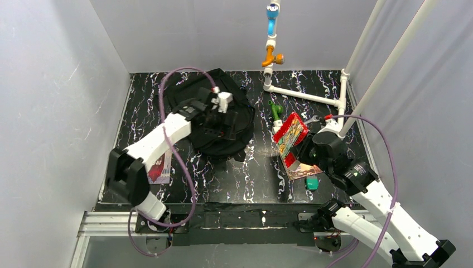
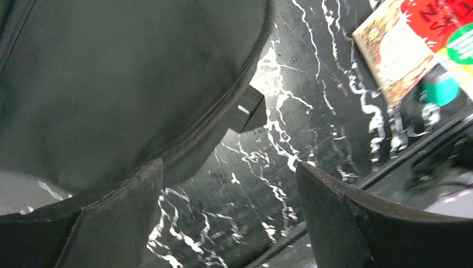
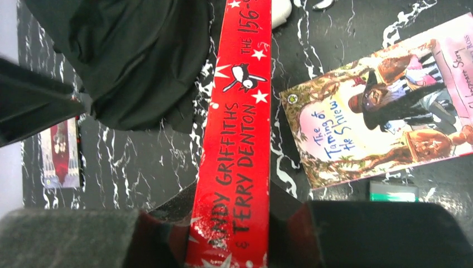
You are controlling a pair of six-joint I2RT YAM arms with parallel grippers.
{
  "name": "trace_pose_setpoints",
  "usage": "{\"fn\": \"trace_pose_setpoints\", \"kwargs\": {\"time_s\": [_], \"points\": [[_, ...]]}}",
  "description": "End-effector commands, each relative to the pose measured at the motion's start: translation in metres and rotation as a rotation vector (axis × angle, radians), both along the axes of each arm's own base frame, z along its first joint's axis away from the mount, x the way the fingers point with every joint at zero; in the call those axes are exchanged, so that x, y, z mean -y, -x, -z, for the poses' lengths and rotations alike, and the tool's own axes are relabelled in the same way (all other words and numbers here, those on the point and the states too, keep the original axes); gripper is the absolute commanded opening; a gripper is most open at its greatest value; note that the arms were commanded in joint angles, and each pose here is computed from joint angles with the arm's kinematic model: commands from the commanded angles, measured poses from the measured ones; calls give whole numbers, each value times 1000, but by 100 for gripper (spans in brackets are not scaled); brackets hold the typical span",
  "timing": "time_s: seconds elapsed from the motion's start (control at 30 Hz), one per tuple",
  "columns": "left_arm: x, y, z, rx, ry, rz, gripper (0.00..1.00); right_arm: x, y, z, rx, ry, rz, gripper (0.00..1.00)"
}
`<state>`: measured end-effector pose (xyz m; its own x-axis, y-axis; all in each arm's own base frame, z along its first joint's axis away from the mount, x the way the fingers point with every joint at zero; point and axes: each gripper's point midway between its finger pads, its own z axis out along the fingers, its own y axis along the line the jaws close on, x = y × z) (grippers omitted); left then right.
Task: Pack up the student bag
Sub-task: Place the book in the student bag.
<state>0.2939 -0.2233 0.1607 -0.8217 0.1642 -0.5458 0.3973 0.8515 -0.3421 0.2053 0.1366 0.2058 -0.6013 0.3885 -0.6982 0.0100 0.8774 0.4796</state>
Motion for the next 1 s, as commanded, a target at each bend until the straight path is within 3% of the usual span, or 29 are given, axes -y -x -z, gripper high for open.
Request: {"fn": "trace_pose_setpoints", "kwargs": {"time_s": [0.0, 0.07, 0.13, 0.2, 0.37, 0.5, 0.57, 0.73, 0.97], "points": [[21, -4, 22, 69, -279, 339, 85, -6, 6, -36, 95, -50, -78, 1], [20, -23, 41, 93, -447, 360, 74, -9, 10, -36, 94, -60, -102, 1], [15, -43, 47, 93, -585, 323, 56, -10, 13, -35, 93, -66, -117, 1], [13, -48, 56, 51, -638, 301, 49, -9, 17, -36, 92, -71, -123, 1], [8, -48, 67, 49, -700, 297, 50, -4, 23, -36, 94, -84, -115, 1], [4, -47, 70, 50, -728, 324, 36, -4, 25, -32, 85, -84, -118, 1], [1, -48, 63, 66, -739, 315, 35, -5, 25, -29, 75, -82, -122, 1], [4, -44, 47, 86, -704, 332, 56, -8, 25, -25, 60, -77, -135, 1], [4, -45, 41, 79, -702, 307, 37, -12, 24, -24, 54, -85, -143, 1]]}}
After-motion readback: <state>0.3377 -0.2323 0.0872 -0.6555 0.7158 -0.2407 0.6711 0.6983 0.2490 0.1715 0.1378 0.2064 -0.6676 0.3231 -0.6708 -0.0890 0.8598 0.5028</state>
